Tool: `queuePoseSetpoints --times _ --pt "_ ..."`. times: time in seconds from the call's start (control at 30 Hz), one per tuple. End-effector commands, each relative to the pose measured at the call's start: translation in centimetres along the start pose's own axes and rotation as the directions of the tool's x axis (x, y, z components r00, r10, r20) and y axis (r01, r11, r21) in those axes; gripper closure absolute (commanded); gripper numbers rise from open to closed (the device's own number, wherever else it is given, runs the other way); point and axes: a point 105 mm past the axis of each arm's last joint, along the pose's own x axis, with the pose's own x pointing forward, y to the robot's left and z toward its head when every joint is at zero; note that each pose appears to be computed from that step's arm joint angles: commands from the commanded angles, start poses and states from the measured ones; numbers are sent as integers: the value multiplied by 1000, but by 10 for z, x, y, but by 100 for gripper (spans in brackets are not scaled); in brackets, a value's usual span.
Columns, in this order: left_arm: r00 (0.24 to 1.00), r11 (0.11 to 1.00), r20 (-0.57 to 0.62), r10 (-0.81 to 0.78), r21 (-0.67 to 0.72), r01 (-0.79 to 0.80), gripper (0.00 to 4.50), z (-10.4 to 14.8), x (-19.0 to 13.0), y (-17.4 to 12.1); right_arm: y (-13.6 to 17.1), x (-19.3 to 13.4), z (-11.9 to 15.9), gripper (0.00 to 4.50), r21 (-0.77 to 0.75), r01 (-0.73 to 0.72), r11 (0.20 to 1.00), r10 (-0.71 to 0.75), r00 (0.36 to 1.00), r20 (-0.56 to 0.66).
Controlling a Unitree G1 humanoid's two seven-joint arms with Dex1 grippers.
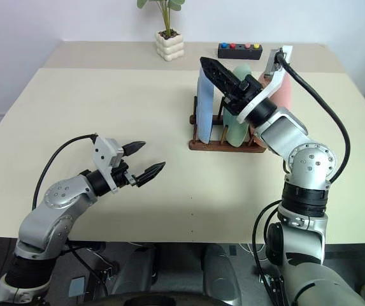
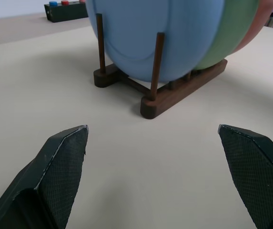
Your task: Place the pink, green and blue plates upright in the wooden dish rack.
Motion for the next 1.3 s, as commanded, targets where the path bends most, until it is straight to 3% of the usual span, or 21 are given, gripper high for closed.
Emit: queuePoseSetpoints --times 0.03,0.3,0.47,0.57,0.67,0.73,0.83,1.0,1.13,1.3 --pt "999 1000 43 0 31 -1 0 11 1 -1 19 3 14 67 -117 -62 991 64 998 15" --pt "999 1000 46 5 28 -6 0 11 1 -1 37 1 30 67 -291 -134 947 142 990 8" --pt "996 998 74 49 42 -52 0 15 2 8 65 -12 51 67 -526 -244 815 287 958 1" --pt "993 994 84 86 56 -91 0 17 1 16 56 -28 66 67 -618 -220 755 256 966 -31" --pt "988 988 77 132 73 -138 0 14 -2 27 28 -55 90 67 -701 -112 704 126 991 -31" --pt "988 987 73 140 74 -145 0 12 -4 31 7 -86 102 67 -711 -62 701 42 998 -46" --pt "988 987 72 138 73 -143 0 10 -5 33 -3 -107 107 67 -720 -42 692 -3 998 -60" --pt "986 984 40 160 73 -162 0 -4 -3 42 -52 -180 84 67 -637 107 763 -191 980 -64" --pt "983 982 37 178 60 -180 0 -10 0 45 -91 -209 58 67 -556 263 789 -336 941 -32" --pt "978 978 19 206 38 -207 0 -23 0 49 -131 -223 12 67 -555 357 751 -474 877 -79"
